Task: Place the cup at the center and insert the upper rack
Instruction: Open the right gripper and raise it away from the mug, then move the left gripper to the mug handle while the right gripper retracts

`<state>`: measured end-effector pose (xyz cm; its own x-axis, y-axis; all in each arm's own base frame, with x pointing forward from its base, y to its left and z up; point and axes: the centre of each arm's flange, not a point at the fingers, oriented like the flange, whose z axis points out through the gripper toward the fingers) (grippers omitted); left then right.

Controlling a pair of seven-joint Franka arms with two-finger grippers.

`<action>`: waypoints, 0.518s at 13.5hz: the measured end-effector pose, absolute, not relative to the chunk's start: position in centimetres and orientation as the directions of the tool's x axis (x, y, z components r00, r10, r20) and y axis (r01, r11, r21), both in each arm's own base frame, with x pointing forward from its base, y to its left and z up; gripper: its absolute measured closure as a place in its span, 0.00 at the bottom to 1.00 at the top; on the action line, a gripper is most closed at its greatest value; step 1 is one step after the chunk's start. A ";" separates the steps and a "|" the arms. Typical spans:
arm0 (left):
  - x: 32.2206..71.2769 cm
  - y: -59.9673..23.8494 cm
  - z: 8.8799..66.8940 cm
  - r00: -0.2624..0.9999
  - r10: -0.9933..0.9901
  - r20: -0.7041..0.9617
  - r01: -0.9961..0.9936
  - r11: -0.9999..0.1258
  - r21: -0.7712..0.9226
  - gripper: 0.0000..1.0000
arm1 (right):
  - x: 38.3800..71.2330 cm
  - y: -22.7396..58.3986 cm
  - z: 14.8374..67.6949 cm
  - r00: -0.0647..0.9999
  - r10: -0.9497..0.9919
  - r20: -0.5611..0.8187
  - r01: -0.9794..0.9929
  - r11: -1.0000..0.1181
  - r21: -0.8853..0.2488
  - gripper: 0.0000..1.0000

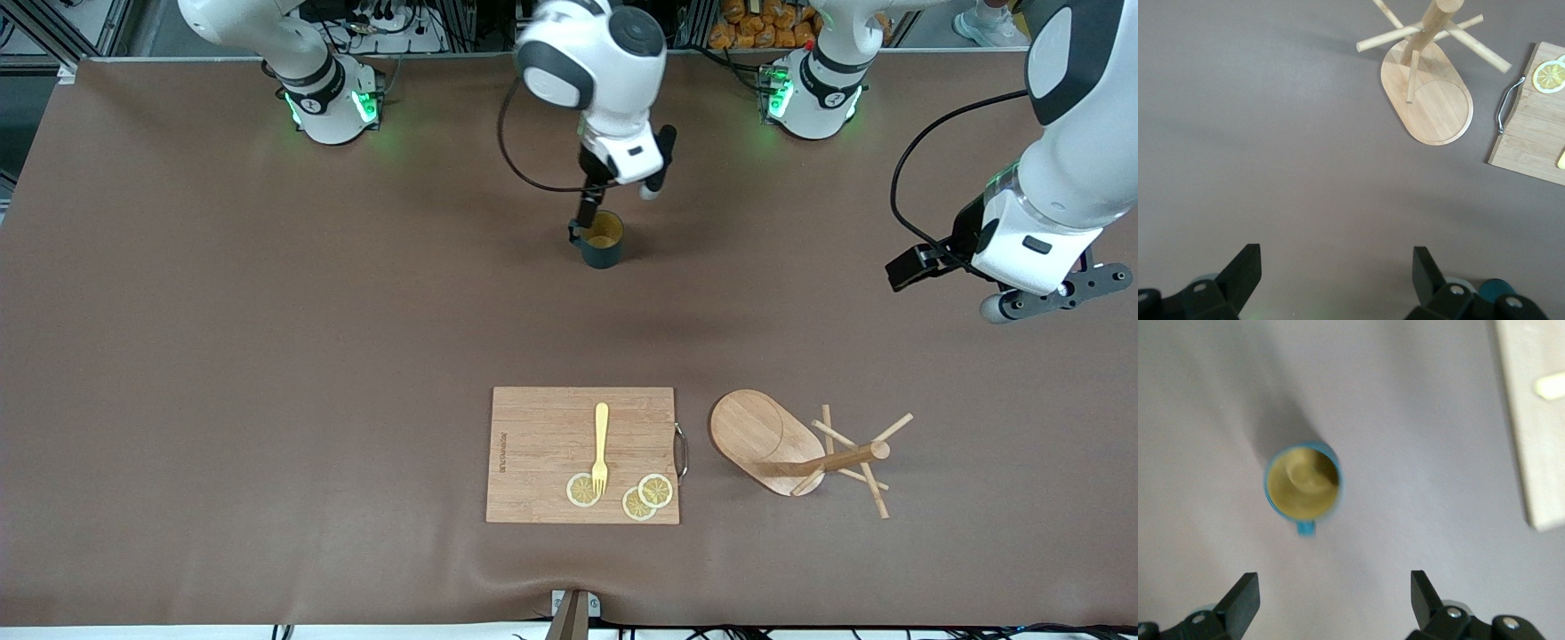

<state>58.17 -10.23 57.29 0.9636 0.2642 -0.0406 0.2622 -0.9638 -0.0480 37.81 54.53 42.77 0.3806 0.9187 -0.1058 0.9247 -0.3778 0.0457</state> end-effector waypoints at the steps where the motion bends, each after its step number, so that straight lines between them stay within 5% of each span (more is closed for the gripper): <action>1: 58.1 -10.4 57.3 0.961 0.274 -0.043 0.273 -0.961 -0.043 0.00 | 39.7 51.9 46.2 0.434 0.895 -0.103 0.901 -0.433 0.036 0.00; 7: 57.0 -15.1 57.6 0.912 0.408 -0.051 0.407 -0.913 -0.022 0.00 | 47.4 35.0 59.8 0.694 0.706 -0.144 0.718 -0.694 0.054 0.00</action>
<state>57.00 -15.11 57.58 0.9116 0.4079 -0.0509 0.4073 -0.9130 -0.0221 47.37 35.00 59.82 0.6937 0.7057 -0.1438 0.7176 -0.6944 0.0540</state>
